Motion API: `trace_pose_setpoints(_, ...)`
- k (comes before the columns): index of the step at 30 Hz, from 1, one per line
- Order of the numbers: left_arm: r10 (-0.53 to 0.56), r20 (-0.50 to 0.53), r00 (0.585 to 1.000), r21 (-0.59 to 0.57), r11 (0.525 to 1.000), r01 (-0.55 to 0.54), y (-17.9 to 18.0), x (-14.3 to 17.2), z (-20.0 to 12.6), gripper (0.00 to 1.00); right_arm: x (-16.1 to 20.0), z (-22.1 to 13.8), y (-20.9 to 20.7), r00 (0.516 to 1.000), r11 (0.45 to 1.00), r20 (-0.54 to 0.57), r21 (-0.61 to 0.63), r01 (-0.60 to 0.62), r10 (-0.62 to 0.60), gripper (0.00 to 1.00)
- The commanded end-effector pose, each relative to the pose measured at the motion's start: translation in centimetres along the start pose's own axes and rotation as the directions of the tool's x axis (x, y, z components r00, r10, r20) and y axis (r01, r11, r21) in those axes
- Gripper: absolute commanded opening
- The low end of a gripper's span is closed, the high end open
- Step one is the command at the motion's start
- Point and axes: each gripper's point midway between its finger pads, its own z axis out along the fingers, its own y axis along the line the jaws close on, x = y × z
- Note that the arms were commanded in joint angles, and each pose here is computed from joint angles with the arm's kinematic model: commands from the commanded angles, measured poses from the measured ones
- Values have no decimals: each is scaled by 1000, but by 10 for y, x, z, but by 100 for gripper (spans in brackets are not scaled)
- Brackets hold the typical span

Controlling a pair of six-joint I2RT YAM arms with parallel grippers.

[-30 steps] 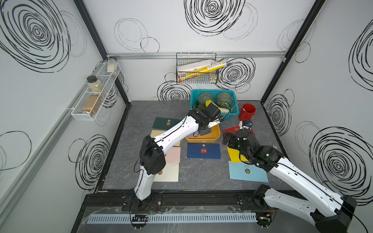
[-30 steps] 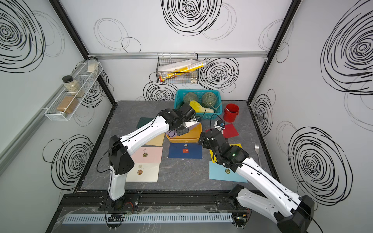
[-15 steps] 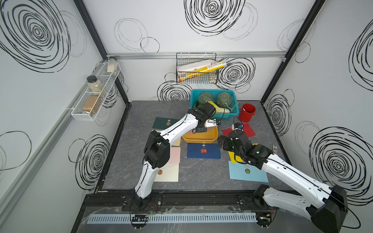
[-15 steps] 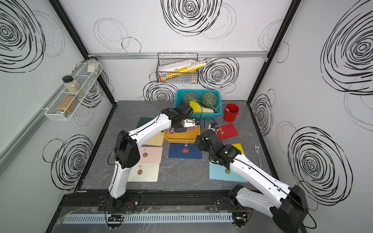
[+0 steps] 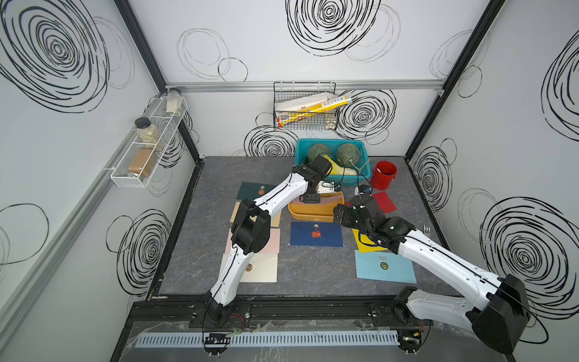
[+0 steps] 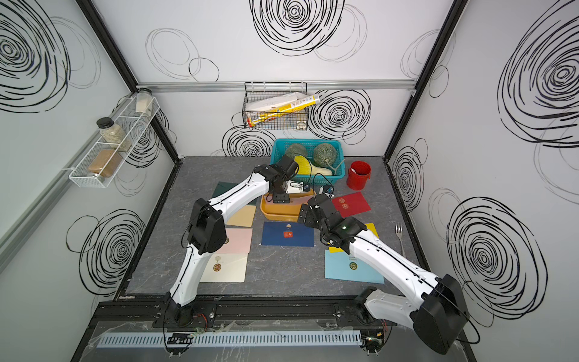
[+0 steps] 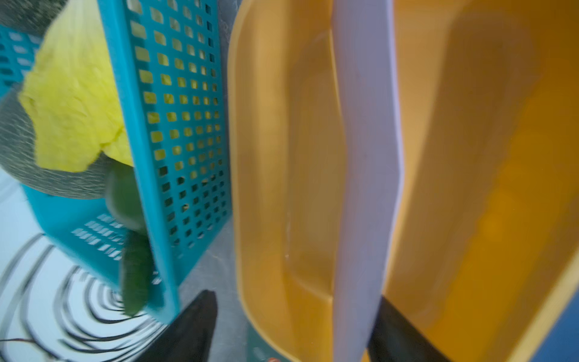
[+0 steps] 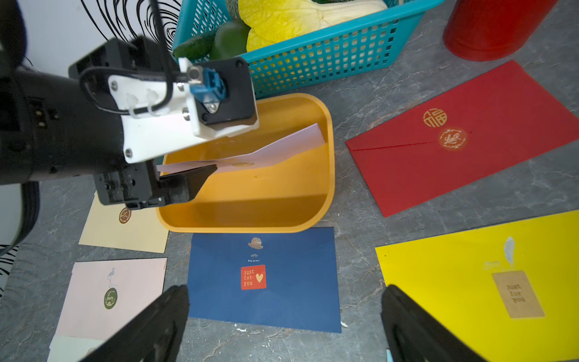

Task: Put the sealed envelopes into the storage box
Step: Place the envelope in the storage box.

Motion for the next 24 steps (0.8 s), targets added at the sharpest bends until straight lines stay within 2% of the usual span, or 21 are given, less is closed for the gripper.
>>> trace_pose_setpoints(1,-43,44,998,-236,970,52,58,-6,-27,99,-8,3,7,1000,1000,17,-21,4,-4,100)
trace_pose_setpoints(4,-111,115,987,-408,901,148,108,-7,-65,99,-8,8,8,999,999,10,-8,34,-34,100)
trace_pose_setpoints(7,-179,133,975,-478,850,221,136,3,-84,99,-14,14,8,999,999,1,-6,43,-43,100)
trace_pose_setpoints(8,-195,130,972,-485,843,234,139,7,-83,99,-17,16,10,999,999,-2,-10,44,-44,100)
trace_pose_setpoints(11,-232,95,968,-415,875,251,120,18,-73,99,-20,17,15,999,998,-1,-25,49,-49,100)
trace_pose_setpoints(13,-308,128,943,-409,850,333,114,26,-84,99,-18,18,17,998,998,-12,-34,56,-56,100)
trace_pose_setpoints(14,-362,170,917,-405,822,400,114,28,-95,99,-17,19,17,998,997,-19,-39,67,-68,100)
trace_pose_setpoints(16,-488,294,822,-376,731,569,120,31,-128,99,-11,21,15,995,995,-44,-30,93,-95,100)
trace_pose_setpoints(17,-574,375,728,-350,640,684,126,33,-151,99,-6,23,11,992,994,-63,-17,107,-108,100)
trace_pose_setpoints(18,-661,452,599,-296,522,800,130,41,-173,99,1,25,7,989,993,-91,-4,118,-118,100)
trace_pose_setpoints(20,-762,532,369,-145,348,926,126,52,-206,99,20,27,-3,981,992,-154,17,122,-118,100)
trace_pose_setpoints(21,-786,549,286,-45,314,948,118,51,-215,99,31,28,-8,976,993,-187,16,116,-111,100)
trace_pose_setpoints(24,-810,559,175,266,375,888,91,39,-221,99,68,30,-14,953,995,-286,-38,95,-102,100)
